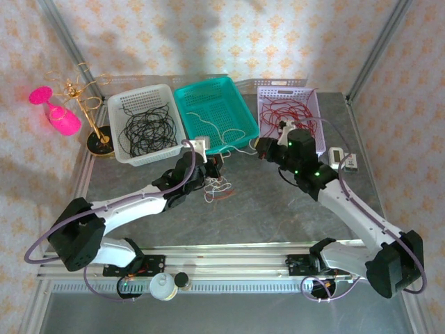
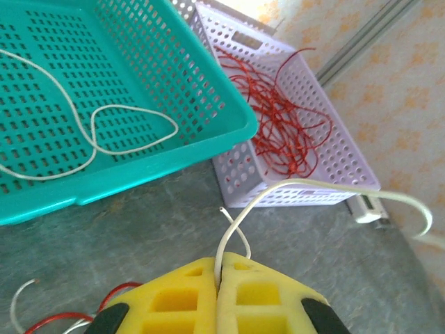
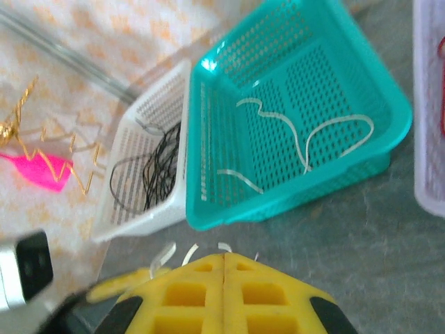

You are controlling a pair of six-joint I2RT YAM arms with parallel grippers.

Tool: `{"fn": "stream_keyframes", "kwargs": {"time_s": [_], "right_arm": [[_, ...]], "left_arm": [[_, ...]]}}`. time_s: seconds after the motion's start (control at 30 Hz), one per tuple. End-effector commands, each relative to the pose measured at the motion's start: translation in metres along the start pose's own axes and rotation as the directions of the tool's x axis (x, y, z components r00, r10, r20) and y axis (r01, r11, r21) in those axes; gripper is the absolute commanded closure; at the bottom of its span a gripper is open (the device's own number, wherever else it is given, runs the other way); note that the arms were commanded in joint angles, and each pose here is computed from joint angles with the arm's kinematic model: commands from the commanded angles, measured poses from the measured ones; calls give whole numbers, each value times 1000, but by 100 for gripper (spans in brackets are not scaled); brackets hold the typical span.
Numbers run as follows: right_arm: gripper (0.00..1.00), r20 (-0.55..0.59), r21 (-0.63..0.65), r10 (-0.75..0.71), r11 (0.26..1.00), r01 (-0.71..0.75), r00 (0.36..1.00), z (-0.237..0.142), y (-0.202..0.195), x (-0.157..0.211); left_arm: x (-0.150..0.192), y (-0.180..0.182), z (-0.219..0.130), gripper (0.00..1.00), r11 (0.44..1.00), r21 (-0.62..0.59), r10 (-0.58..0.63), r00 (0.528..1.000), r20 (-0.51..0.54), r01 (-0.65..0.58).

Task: Untangle the cables

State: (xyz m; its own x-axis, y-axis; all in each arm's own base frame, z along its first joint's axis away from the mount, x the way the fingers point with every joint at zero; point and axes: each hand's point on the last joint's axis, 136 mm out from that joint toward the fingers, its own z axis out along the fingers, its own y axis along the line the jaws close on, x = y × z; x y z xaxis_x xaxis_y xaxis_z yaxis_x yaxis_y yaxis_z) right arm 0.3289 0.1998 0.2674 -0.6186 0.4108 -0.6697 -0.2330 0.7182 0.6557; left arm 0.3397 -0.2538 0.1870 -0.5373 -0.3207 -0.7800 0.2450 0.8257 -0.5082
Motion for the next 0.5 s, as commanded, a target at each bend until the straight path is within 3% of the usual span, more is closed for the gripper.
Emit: {"fn": "stream_keyframes", "kwargs": {"time_s": [0.0,0.27,0.47], "right_arm": [[100,224,-34,7,999,1,975,-15,26,-60],[100,405,-91,69,995,-35,912,-15,45,-110],[100,452,-162,192,978,-131,871,6,38,-116]], "left_arm": [[12,12,-7,100,993,-41,108,992,-69,-111],[42,-7,-15,100,977,88,211,955,-208,-197],[59,-36,-22,100,958,225,236,939,-249,-181]]}}
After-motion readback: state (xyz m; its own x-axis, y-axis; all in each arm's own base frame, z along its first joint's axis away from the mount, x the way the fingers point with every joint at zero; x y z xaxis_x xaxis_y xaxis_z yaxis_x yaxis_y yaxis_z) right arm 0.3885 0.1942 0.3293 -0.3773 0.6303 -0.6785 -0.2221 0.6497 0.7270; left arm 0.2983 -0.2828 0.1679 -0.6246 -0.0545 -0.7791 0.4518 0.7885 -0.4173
